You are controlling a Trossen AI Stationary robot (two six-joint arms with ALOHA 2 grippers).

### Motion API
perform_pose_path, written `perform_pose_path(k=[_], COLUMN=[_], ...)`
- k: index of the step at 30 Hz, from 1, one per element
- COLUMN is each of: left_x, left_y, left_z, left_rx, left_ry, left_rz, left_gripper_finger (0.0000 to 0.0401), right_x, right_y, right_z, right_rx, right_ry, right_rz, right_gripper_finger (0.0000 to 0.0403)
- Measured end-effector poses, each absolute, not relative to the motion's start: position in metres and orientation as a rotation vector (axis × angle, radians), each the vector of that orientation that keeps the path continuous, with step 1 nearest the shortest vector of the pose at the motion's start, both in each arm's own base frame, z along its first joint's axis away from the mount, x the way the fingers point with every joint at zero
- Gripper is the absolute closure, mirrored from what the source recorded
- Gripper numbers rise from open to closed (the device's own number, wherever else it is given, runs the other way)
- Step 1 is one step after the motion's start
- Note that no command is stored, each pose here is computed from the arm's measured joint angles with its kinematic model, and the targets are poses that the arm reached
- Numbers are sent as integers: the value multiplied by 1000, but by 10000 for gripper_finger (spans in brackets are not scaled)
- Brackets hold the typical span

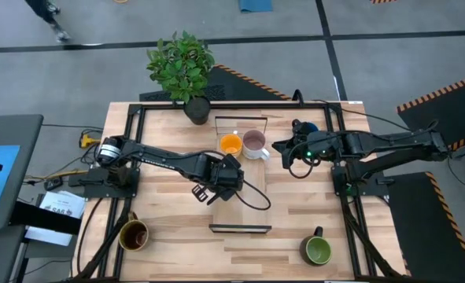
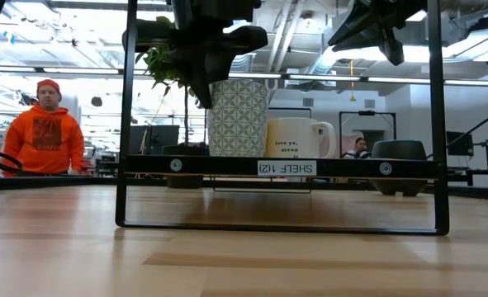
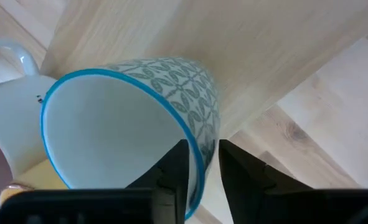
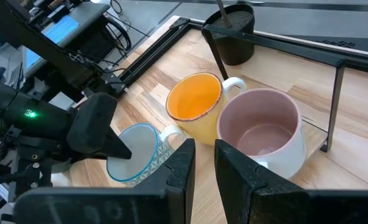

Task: Place coffee mugs
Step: Put the white blue mug on the shelf, then put the black blue mug on the shelf

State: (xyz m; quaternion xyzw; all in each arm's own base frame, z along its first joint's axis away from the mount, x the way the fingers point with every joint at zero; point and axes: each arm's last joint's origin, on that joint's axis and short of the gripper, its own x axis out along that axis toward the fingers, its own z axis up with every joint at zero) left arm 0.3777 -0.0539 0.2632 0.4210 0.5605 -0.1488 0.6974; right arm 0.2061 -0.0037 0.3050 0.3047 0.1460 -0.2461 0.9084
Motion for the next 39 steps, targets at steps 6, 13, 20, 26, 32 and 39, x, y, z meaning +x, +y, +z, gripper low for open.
perform_pose_path(k=[6,13,20,26,32,39], left_x=[378,374,353,315,266,214], left_y=[-54,-53,-50,-32,-14,-9], left_z=[263,272,308,358,368,341], left_rx=[911,830,734,352,69,-146], left_ry=[1248,1231,1147,992,701,286], left_rz=[-309,-251,-143,74,262,305], left_gripper_finger=[307,278,253,241,240,240], right_x=[206,206,206,206,207,208], right_y=[-4,-4,-4,-4,-4,-4], right_z=[305,306,306,306,308,308], right_rx=[629,631,631,632,638,662], right_ry=[301,295,296,293,269,265], right_rz=[-508,-506,-506,-505,-495,-498], right_gripper_finger=[315,315,315,315,315,296])
